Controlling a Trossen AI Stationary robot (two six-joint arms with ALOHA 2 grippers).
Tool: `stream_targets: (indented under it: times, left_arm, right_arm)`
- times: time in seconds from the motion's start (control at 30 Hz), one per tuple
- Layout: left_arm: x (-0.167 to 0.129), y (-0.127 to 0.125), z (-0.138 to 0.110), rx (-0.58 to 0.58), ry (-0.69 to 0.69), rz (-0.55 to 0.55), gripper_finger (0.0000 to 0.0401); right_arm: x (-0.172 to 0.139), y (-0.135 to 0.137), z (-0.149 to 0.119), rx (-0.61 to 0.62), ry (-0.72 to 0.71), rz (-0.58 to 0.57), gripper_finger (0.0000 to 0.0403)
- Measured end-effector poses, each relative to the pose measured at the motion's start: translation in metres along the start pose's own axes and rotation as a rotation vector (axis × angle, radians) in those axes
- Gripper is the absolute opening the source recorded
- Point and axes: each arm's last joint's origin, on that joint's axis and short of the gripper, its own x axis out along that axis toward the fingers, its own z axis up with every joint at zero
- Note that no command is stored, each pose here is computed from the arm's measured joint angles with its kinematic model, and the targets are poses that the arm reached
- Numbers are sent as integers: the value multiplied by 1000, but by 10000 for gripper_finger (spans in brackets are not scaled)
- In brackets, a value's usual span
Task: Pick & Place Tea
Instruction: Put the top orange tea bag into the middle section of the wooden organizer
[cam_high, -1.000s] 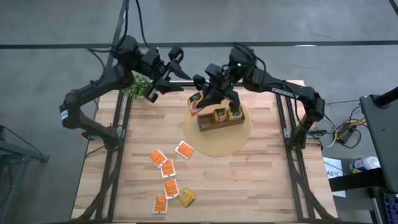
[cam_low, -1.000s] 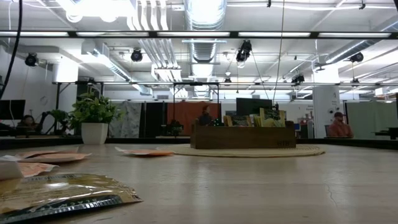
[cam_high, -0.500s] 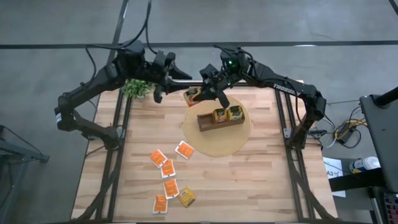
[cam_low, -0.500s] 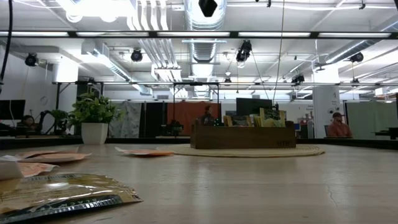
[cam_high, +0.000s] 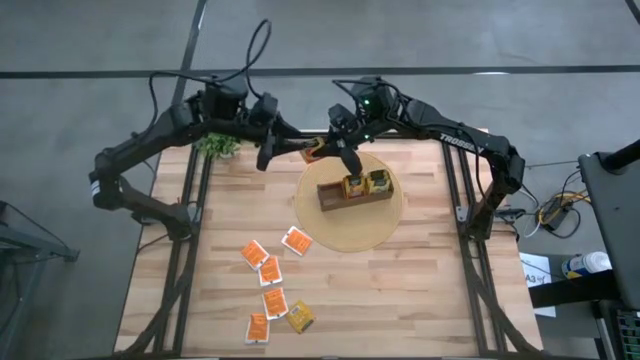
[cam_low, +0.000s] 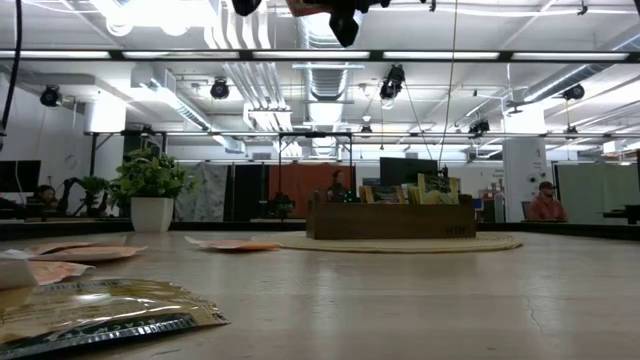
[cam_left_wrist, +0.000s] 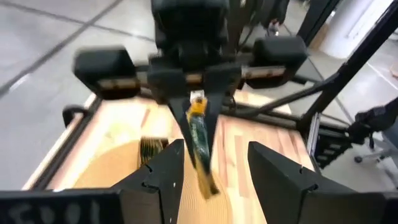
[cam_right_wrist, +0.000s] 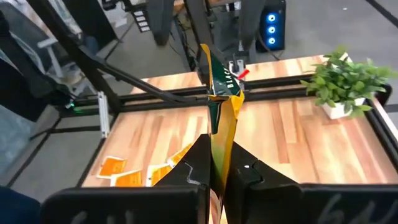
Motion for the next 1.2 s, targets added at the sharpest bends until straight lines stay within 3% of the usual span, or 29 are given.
stream_targets:
  times: [0.63,0.9,1.2]
  left_arm:
    - [31,2,-4,30,107,77,172]
    - [26,0,2,44,113,121,171]
    - [31,-1,0,49,136,108,120]
  right_arm:
    - [0,0,-2,2,18,-15,13]
    - [0,0,-5,-1,41,-15,13]
    - [0,0,-4,-9,37,-14,13]
